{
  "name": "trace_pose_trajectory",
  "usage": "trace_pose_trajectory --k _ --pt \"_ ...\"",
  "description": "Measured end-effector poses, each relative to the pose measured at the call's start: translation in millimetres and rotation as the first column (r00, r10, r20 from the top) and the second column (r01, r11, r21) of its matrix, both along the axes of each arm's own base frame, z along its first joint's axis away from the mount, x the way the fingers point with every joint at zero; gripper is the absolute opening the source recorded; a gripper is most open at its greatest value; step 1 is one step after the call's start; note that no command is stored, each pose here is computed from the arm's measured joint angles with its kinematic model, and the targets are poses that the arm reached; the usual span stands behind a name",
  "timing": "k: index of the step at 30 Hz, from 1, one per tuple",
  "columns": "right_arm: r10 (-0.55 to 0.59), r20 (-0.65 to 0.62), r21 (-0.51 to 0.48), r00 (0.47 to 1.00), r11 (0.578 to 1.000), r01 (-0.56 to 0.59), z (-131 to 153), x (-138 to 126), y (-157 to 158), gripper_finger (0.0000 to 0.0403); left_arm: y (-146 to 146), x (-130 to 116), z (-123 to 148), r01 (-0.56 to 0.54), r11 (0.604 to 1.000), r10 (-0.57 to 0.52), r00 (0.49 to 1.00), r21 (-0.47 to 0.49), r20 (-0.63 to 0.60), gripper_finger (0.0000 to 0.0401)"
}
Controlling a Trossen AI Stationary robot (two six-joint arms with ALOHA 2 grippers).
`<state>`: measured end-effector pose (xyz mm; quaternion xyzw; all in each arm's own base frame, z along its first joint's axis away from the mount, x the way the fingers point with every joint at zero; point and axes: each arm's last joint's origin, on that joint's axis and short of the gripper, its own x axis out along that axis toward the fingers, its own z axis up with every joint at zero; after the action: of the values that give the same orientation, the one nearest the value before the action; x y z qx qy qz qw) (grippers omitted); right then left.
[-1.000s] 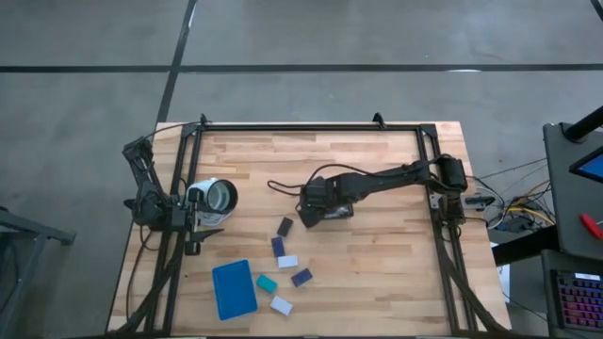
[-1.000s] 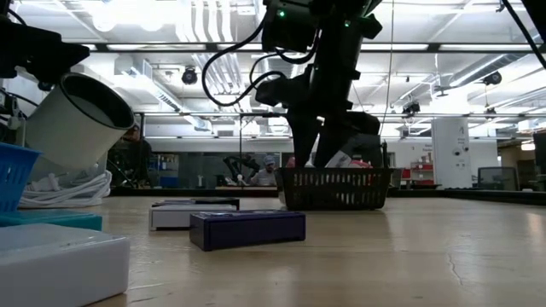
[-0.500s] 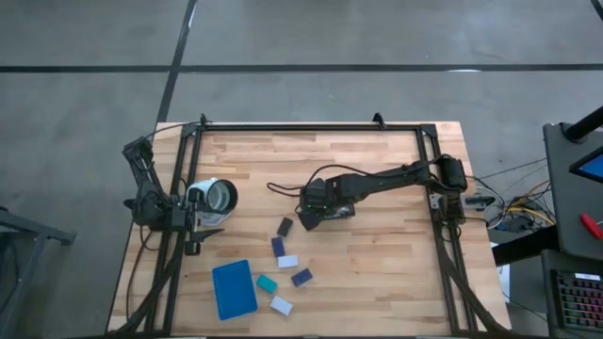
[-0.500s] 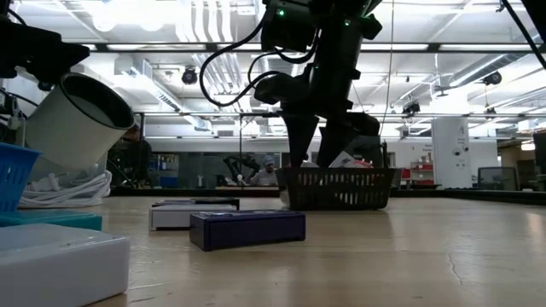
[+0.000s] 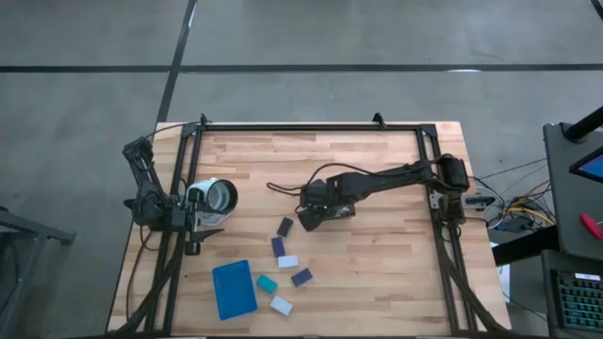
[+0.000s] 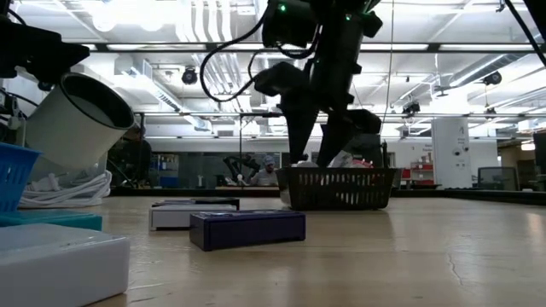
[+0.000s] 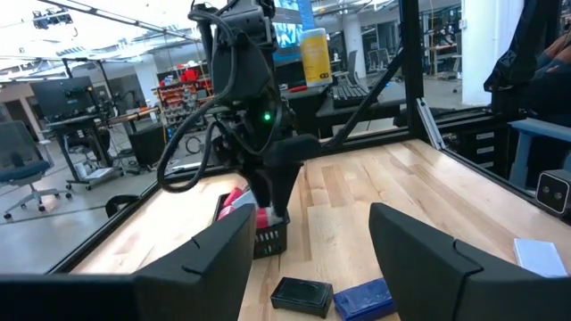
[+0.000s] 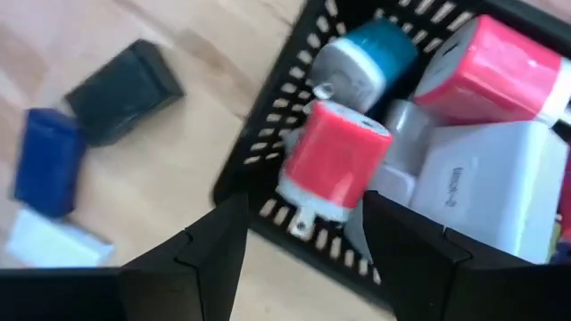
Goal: Pick & Place Office items
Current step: Put the pink white charger adapter into the black bin, then put the black digital timer into the blue bin
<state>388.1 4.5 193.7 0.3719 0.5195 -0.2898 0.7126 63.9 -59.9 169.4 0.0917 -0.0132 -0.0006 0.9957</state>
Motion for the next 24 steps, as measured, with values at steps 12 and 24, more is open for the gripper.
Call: trace_pose_trajectory --k 12,24 --pt "0.127 0.153 0.05 0.98 0.989 -0.136 54 -2 4 0.0215 0 0 0 0.001 1.0 -0.001 1.0 0.0 0.0 0.0225" --pt "0.405 0.306 -0.403 0.861 0.875 -0.269 134 -41 46 0.0217 0 0 0 0.0 1.0 0.0 1.0 0.0 0.0 0.0225"
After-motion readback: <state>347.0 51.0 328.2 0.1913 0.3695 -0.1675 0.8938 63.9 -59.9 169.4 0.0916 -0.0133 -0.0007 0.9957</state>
